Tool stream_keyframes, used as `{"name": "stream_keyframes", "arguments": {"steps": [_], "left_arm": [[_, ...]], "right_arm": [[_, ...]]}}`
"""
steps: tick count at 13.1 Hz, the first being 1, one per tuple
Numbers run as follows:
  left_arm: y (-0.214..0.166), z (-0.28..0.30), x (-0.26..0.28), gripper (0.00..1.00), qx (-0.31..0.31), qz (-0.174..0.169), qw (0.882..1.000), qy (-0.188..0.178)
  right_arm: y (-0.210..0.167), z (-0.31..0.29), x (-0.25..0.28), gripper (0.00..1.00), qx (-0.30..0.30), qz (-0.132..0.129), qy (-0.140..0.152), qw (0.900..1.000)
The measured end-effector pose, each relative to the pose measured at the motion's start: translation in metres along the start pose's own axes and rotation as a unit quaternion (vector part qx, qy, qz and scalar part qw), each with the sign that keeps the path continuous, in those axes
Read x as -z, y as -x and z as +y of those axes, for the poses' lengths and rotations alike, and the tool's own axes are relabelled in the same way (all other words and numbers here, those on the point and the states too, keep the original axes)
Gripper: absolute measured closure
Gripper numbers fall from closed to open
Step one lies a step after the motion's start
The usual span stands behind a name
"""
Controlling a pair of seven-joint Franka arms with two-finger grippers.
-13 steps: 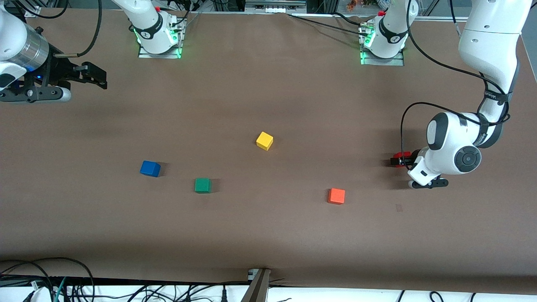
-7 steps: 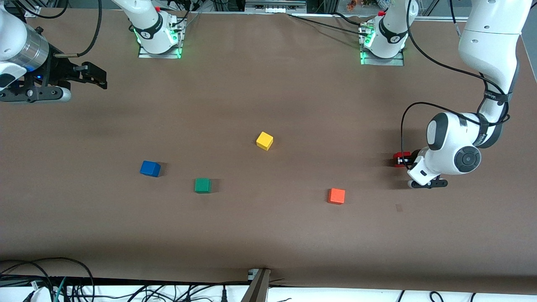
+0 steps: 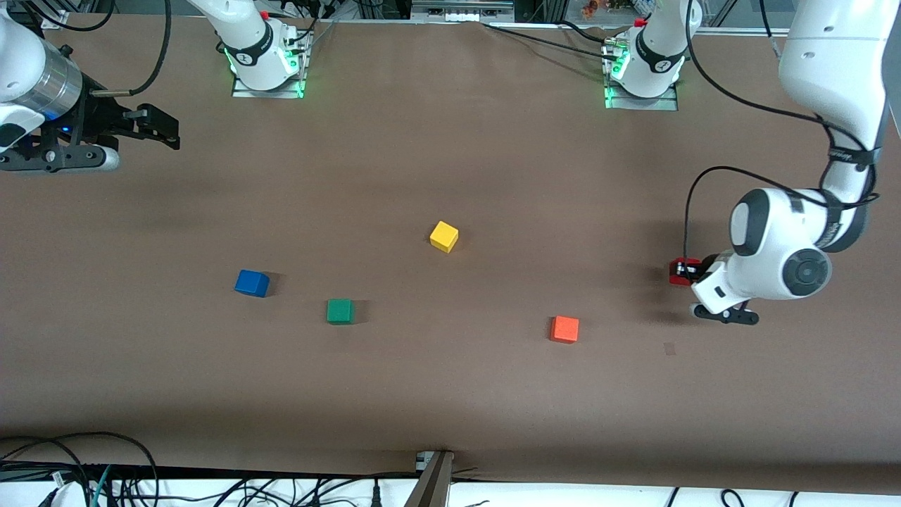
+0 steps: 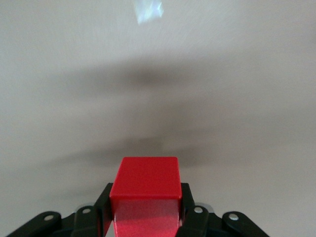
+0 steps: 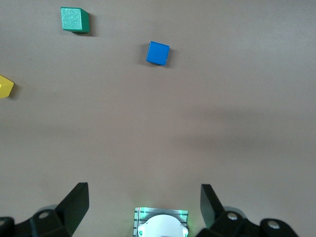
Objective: Pass red block to right arm, stack on blue
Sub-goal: 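Lower the left gripper around the red cube and close it, then lift the red cube with the left gripper toward the table middle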
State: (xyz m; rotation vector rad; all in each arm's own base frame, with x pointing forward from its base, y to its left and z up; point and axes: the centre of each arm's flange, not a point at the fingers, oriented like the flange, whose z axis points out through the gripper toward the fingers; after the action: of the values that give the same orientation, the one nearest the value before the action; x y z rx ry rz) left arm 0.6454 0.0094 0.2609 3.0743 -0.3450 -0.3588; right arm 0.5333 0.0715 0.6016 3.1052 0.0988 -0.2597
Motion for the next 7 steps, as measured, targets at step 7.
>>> {"name": "stream_keyframes", "arguments": {"steps": [7], "left_arm": [[-0.025,0.07,0.113,0.44,-0.195,0.066,0.979,0.007]], "right_arm": [[0.0,0.0,0.0,0.0,0.0,0.0,0.0,1.0]]}}
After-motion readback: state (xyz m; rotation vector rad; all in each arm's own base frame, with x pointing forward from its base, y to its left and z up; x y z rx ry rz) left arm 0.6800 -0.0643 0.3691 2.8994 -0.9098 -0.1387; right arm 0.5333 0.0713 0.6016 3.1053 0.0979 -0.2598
